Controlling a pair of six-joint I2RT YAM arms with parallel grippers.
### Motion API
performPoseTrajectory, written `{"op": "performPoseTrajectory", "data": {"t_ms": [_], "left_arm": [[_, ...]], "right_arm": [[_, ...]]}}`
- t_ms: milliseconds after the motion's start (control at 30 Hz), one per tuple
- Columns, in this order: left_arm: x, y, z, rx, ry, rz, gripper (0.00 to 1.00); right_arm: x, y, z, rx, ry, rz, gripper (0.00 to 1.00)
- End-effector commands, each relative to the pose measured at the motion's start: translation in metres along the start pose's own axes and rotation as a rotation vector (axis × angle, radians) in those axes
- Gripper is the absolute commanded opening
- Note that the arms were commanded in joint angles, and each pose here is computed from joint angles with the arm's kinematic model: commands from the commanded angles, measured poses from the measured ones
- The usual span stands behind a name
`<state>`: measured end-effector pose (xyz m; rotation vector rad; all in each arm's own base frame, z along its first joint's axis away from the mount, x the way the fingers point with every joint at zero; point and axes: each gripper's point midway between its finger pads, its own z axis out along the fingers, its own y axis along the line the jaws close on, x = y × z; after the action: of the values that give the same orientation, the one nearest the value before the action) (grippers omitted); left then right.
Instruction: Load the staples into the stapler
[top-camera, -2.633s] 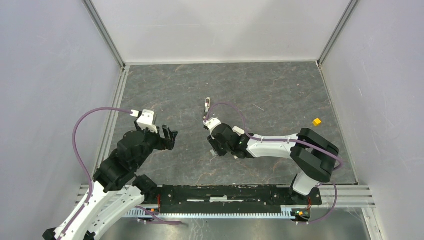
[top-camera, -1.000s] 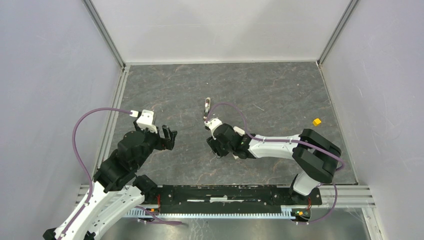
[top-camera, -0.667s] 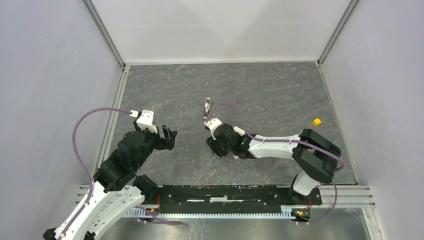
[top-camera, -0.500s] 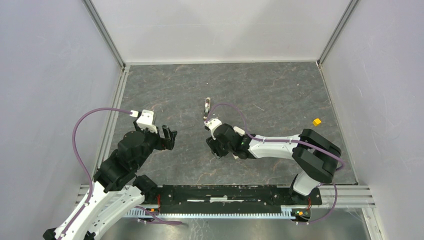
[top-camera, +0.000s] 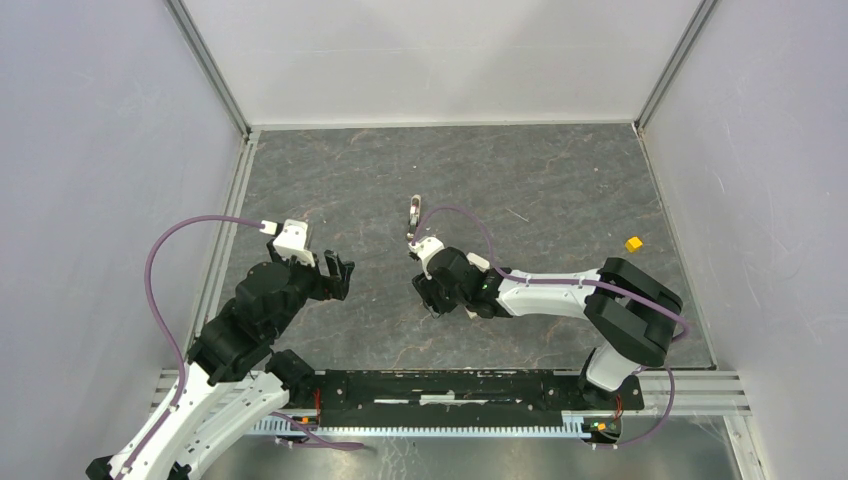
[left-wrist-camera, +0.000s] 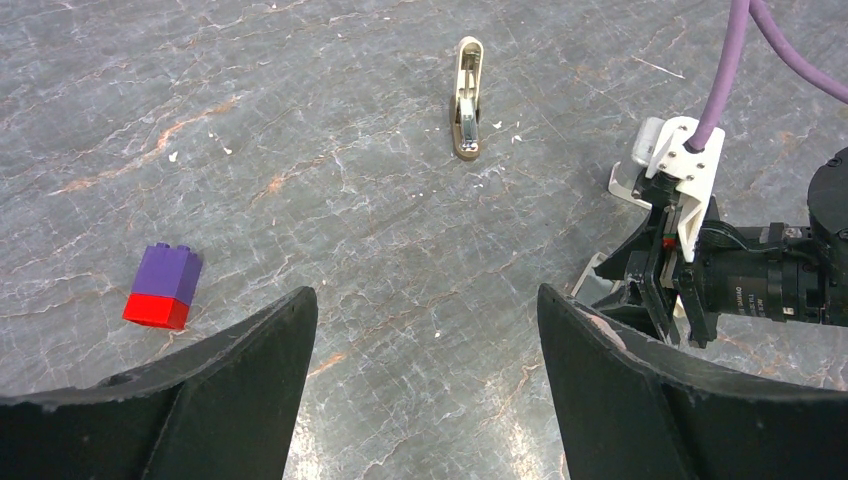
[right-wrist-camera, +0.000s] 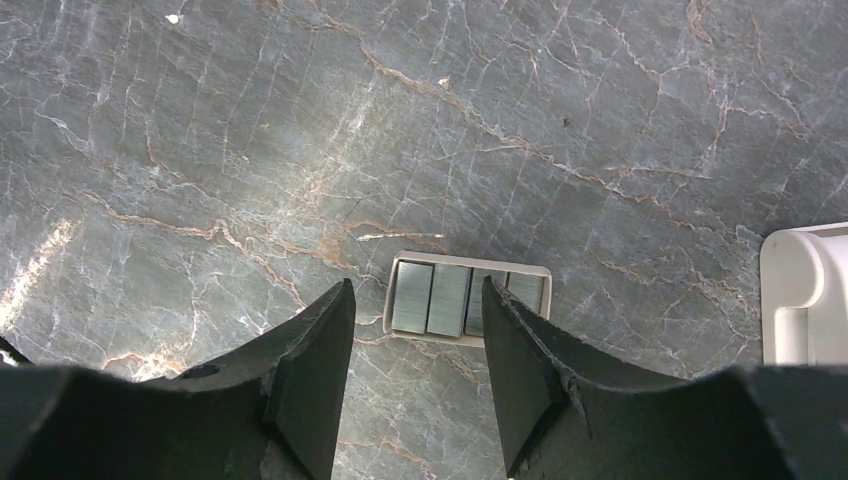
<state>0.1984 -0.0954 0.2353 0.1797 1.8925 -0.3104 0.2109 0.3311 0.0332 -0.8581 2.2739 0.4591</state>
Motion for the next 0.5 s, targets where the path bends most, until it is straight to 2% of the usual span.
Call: {"op": "performPoseTrajectory", "data": {"t_ms": [0,467], "left_arm": [[-0.0057,0.0019,0.0015,-0.005,-0.022,0.046,0.87],[-0.0068,0.0025,0.0004,-0.006,-0.028,0.044,0.88]], "right_arm": [[0.0027,0.0025,0.0031,-0.008,0.0,0.008,0.56],[0.0025,0.0045,0.0044,-0.01,0.004,0.009,0.48]]}}
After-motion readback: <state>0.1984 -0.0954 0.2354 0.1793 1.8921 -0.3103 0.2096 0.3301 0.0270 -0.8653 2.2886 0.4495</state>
